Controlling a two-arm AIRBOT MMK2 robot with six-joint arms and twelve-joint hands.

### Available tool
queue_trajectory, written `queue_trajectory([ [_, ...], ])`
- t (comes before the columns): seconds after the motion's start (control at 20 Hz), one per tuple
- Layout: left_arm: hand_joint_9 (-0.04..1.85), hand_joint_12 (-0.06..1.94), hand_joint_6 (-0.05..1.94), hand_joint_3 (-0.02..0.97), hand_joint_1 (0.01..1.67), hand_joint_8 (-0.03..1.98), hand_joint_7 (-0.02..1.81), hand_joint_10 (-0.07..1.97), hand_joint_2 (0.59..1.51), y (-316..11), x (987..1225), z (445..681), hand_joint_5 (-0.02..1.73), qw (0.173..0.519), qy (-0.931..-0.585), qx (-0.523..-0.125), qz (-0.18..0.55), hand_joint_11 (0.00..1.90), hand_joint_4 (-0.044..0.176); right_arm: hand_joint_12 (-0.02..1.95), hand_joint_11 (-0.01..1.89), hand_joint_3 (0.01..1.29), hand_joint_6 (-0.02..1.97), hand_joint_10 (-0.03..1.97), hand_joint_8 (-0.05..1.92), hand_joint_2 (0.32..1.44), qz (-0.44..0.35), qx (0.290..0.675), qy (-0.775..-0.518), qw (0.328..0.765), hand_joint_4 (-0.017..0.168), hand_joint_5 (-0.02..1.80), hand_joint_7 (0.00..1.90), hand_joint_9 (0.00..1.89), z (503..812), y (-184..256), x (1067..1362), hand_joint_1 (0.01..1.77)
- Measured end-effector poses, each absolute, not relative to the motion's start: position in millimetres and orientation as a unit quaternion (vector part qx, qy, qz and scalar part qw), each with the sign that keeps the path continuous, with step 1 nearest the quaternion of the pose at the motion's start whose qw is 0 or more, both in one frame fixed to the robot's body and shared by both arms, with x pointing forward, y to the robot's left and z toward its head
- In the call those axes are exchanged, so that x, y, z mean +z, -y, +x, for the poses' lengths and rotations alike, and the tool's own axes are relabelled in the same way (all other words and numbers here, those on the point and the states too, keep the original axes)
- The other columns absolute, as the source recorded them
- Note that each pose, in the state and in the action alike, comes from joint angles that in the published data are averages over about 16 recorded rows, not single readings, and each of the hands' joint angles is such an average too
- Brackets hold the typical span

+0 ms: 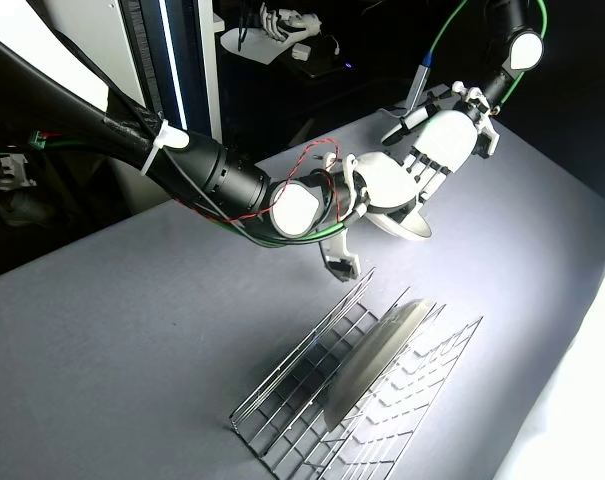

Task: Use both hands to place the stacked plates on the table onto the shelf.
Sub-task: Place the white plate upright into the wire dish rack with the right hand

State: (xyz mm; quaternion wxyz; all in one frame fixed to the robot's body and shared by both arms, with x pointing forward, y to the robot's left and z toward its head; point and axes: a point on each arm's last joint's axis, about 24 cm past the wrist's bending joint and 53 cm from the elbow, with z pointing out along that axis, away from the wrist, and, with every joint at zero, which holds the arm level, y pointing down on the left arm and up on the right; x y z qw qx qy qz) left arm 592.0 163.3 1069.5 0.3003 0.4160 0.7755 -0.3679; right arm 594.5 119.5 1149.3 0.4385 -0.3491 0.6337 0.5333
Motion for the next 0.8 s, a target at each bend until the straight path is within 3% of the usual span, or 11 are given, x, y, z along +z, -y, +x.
queue_trajectory([
  [0.35,0.02,0.0,0.0,0.021,0.01,0.01,0.01,0.01,1.166,-172.3,1121.8,612.2,0.0,0.354,-0.765,-0.37,0.39,0.02,0.002,1.15,0.94,0.02,0.63,0.86,0.45,0.93,-0.34,0.546,-0.625,0.441,-0.009,0.89,1.01,0.98,588.4,-113.6,1167.8,1.27],
  [0.6,0.02,0.01,0.01,0.02,0.01,0.01,0.02,0.01,1.168,-187.2,1159.3,623.6,0.01,0.394,-0.758,-0.37,0.366,0.02,0.006,1.21,0.95,0.02,0.69,0.94,0.49,0.93,-0.315,0.556,-0.625,0.449,-0.006,0.93,1.06,1.0,589.2,-101.1,1189.0,1.3],
  [0.8,0.02,0.01,0.01,0.019,0.01,0.01,0.02,0.01,1.169,-198.0,1176.0,628.6,0.01,0.413,-0.756,-0.366,0.352,0.02,0.007,1.23,0.93,0.02,0.75,0.99,0.56,0.94,-0.286,0.567,-0.624,0.456,-0.004,0.96,1.09,1.0,591.0,-88.2,1211.6,1.33],
])
